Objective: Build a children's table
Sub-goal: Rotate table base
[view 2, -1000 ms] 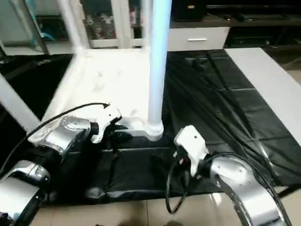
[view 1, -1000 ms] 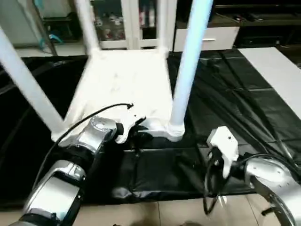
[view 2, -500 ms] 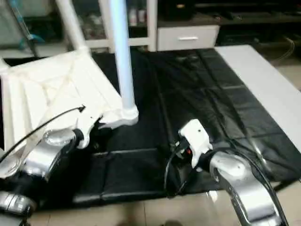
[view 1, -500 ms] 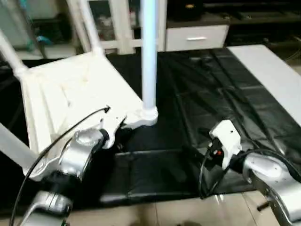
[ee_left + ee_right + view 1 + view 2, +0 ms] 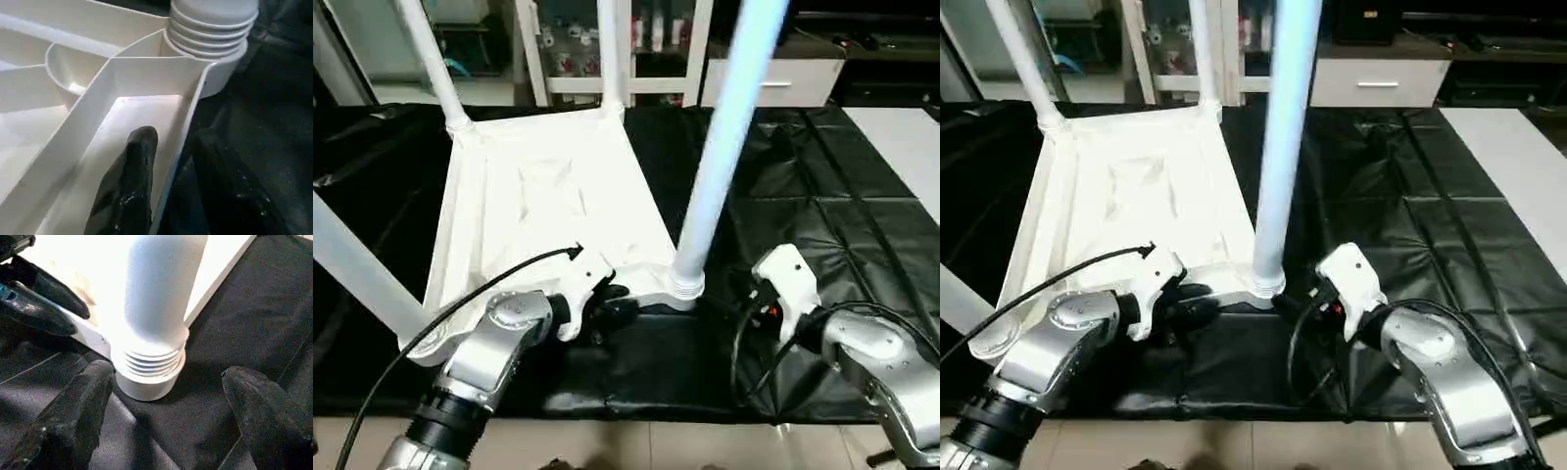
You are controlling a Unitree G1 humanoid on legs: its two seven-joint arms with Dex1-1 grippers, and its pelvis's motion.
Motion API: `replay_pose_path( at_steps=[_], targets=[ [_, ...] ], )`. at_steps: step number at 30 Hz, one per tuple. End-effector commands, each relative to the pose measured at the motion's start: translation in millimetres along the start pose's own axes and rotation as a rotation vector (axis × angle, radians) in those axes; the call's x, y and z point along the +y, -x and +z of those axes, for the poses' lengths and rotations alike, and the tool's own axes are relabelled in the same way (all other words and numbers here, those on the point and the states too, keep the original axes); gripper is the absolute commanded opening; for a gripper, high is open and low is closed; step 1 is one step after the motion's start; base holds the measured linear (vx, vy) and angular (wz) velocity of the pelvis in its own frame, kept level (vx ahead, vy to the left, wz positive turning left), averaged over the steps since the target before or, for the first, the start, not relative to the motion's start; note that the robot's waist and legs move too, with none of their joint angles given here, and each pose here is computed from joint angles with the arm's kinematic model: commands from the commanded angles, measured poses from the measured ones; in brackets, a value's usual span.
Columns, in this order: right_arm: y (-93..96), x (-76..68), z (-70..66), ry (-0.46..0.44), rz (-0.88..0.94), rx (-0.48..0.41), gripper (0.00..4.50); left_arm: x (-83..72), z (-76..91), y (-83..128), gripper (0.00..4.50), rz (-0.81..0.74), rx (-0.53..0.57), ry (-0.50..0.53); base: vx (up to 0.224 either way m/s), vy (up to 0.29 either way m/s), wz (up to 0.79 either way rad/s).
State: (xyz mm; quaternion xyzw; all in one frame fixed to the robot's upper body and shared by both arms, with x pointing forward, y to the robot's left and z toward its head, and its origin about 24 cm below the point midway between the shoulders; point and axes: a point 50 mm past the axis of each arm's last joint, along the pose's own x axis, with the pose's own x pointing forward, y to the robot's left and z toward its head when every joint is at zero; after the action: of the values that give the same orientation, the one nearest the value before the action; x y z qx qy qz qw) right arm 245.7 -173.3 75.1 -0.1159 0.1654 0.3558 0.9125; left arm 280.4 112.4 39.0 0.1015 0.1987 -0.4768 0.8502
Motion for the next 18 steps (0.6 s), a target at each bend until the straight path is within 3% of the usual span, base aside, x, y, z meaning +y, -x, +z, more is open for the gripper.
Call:
replay_pose_path(
  at_steps=[1, 12, 18],
  targets=[
    [2.9, -1.8, 2.8, 0.016, 0.019, -0.011, 3.91, 2.5, 6.5, 1.8, 1.76, -0.066, 0.013, -0.079, 0.000, 0.000, 0.00],
    [4.9, 1.6, 2.3, 0.025, 0.049, -0.012, 3.91, 24.4, 13.3, 12.1, 1.76, -0.088, 0.094, -0.106, 0.000, 0.000, 0.00],
    [6.3, 4.4, 1.3, 0.023, 0.061, -0.011, 3.91, 24.7, 26.2, 7.3, 1.76, -0.148, -0.004, -0.099, 0.000, 0.000, 0.00]
  ],
)
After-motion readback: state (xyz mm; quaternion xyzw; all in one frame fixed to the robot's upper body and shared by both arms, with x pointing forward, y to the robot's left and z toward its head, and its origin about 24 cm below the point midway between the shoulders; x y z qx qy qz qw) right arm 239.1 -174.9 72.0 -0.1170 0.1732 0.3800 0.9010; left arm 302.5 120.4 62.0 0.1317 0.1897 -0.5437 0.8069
